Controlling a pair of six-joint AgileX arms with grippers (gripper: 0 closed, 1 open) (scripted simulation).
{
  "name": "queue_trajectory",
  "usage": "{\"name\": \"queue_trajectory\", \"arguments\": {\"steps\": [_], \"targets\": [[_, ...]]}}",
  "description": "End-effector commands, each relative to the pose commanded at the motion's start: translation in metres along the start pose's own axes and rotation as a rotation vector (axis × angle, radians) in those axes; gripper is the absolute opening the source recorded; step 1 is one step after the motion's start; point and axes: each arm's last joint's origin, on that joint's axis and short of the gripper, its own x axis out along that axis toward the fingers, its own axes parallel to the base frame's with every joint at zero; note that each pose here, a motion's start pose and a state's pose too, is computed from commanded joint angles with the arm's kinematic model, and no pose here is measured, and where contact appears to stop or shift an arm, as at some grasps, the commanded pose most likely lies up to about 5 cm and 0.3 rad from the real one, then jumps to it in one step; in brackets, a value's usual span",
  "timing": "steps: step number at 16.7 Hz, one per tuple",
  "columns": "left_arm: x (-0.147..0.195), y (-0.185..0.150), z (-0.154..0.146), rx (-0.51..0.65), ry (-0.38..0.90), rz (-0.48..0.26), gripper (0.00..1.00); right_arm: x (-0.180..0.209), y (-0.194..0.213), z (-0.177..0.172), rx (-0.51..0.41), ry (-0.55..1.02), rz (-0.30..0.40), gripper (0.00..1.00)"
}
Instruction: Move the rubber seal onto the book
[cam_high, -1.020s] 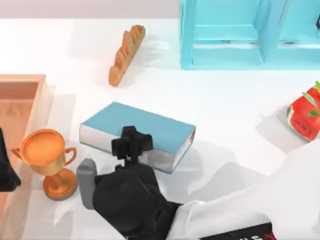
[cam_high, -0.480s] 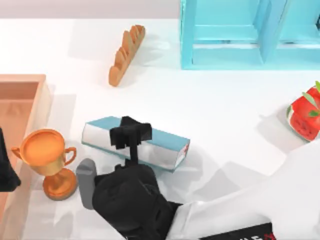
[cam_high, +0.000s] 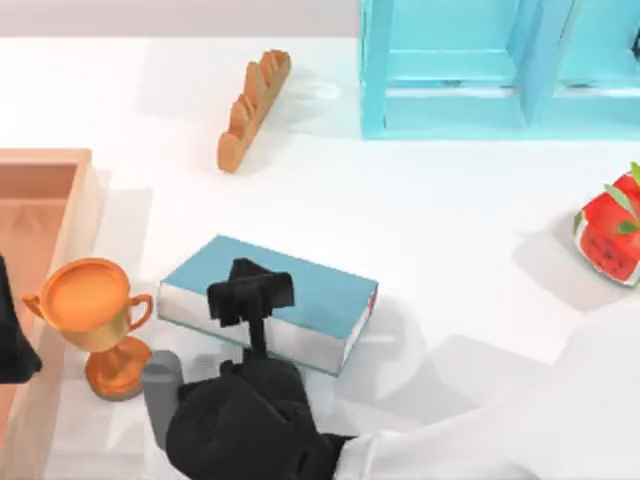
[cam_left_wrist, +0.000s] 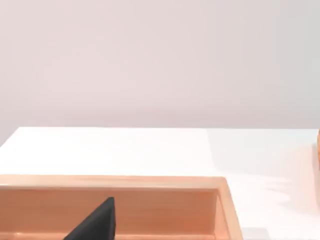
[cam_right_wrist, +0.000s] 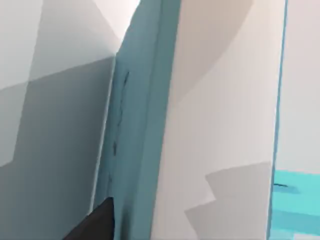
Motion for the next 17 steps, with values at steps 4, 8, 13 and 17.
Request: {"name": "queue_trajectory", "arguments": {"steps": [4, 8, 13, 17], "targets": [[0.0, 0.0, 0.0, 0.0, 0.0, 0.0, 1.0, -0.054, 0.021, 0.019, -0.037, -0.009, 0.044, 1.0], [0.0, 0.0, 0.0, 0.0, 0.0, 0.0, 1.0, -0.104, 0.024, 0.025, -0.004, 0.011, 0.008, 1.0], [0.0, 0.0, 0.0, 0.0, 0.0, 0.0, 1.0, -0.123, 0.023, 0.025, 0.015, 0.014, -0.028, 1.0], [0.0, 0.0, 0.0, 0.0, 0.0, 0.0, 1.0, -0.119, 0.023, 0.021, 0.017, 0.022, -0.018, 1.0]]}}
